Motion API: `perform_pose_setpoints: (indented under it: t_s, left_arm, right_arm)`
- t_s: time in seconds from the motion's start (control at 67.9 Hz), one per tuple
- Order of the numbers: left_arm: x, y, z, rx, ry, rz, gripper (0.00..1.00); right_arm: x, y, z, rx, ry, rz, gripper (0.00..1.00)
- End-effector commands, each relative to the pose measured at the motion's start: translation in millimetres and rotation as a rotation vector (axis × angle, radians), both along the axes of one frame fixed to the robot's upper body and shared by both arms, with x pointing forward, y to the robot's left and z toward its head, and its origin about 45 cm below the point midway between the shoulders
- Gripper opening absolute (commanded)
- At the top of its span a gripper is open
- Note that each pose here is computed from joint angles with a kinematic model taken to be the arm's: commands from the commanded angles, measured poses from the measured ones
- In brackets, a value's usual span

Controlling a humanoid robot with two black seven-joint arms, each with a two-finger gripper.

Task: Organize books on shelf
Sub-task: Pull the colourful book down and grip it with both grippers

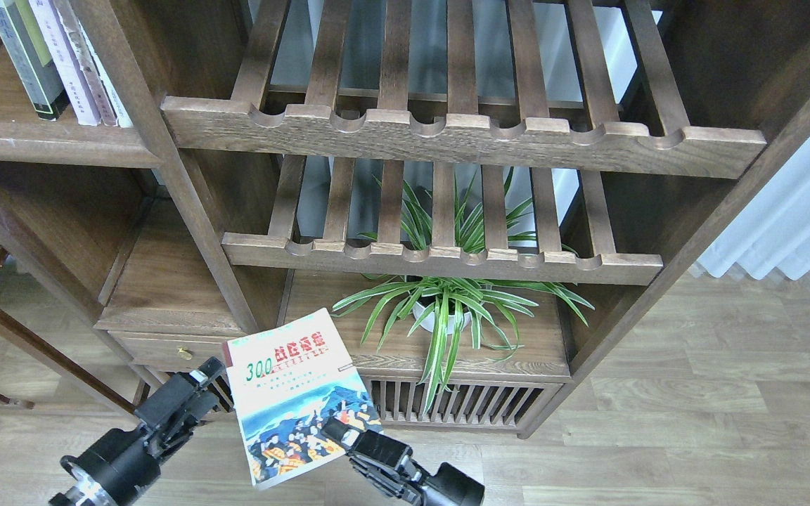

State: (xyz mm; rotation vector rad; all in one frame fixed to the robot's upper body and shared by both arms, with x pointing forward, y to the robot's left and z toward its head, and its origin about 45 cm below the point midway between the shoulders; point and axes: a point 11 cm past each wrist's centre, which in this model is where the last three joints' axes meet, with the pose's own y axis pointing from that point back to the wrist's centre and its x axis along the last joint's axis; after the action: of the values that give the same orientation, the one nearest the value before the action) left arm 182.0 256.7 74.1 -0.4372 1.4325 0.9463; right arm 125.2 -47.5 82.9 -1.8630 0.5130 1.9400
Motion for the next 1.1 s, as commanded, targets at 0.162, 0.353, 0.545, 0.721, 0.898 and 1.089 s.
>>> perform_pose_setpoints:
  t_s: [0.162, 0.353, 0.545, 0.721, 0.898, 1.089]
  left_arm:
    - [-5, -25, 1, -0.060, 0.004, -0.026, 0.82]
    - [-10, -37, 1, -0.077, 0.011, -0.057, 0.69]
    - [-12, -35, 0, -0.070, 0.011, -0.048, 0.23]
    - [-9, -41, 9, -0.090, -0.012, -0.060, 0.08]
    - [-5, -28, 13, -0.061, -0.026, -0.058, 0.07]
    - [12, -5, 21, -0.019, -0.070, -0.014, 0.06]
  right_arm:
    - [-13, -1, -10, -0.025, 0.023, 0.007, 0.05]
    - [-14, -1, -11, -0.033, 0.024, 0.010, 0.05]
    - [-12, -5, -15, -0.044, 0.028, -0.001, 0.05]
    - [-8, -8, -18, -0.055, 0.028, -0.009, 0.06]
    - [4, -17, -21, -0.071, 0.025, -0.048, 0.09]
    - [9, -16, -19, -0.077, 0.002, -0.040, 0.80]
